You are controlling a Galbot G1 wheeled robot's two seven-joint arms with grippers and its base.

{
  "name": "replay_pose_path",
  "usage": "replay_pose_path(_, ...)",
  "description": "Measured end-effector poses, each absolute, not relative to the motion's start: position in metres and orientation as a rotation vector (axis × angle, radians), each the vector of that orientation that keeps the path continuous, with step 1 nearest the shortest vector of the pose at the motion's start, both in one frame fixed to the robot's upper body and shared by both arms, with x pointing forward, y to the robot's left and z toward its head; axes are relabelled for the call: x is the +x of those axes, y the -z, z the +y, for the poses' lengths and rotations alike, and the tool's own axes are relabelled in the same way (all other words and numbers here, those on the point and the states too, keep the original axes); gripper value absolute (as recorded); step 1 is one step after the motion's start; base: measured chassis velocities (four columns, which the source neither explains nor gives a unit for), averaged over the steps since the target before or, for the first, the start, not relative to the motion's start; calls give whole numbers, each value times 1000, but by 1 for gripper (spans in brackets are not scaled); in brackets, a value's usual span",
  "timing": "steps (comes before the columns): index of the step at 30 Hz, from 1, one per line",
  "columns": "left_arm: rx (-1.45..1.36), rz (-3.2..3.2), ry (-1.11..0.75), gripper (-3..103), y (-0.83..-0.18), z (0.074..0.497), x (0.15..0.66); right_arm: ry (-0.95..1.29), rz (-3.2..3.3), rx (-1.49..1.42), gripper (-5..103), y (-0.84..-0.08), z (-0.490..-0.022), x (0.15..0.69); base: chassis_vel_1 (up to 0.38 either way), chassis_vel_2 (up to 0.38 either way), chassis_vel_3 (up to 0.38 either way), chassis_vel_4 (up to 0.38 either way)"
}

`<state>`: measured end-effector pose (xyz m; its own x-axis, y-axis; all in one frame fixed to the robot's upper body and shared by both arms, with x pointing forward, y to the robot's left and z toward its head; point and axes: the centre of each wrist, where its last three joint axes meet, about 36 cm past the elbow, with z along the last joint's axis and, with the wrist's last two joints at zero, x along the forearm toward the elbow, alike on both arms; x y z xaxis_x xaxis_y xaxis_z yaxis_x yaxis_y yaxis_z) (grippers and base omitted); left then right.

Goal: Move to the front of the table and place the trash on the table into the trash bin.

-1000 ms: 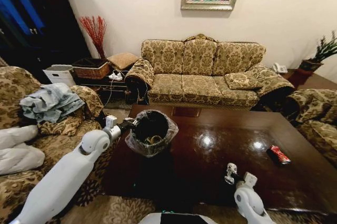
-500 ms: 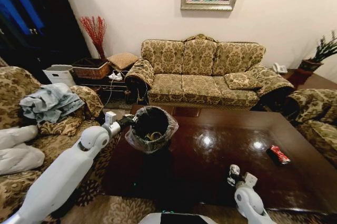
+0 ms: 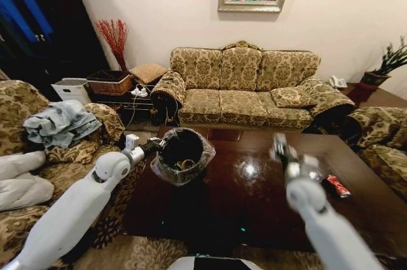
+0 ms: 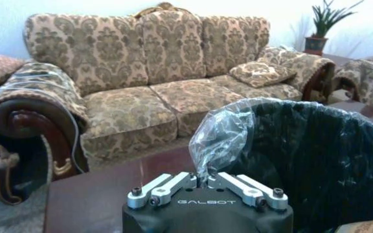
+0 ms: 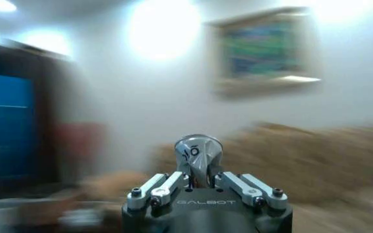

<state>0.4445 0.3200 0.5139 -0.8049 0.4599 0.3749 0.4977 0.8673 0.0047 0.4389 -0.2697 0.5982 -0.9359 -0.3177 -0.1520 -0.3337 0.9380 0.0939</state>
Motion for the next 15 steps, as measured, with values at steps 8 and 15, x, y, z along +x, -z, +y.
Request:
replay_pose_path(8, -752, -2636, 118, 3, -516, 313, 454, -214, 2722, -1217, 16, -612, -164, 473, 0, 0, 0, 0)
replay_pose_path(15, -755, -2628, 109, 3, -519, 316, 457, -192, 2663, -1456, 16, -574, -99, 483, 0, 0, 0, 0)
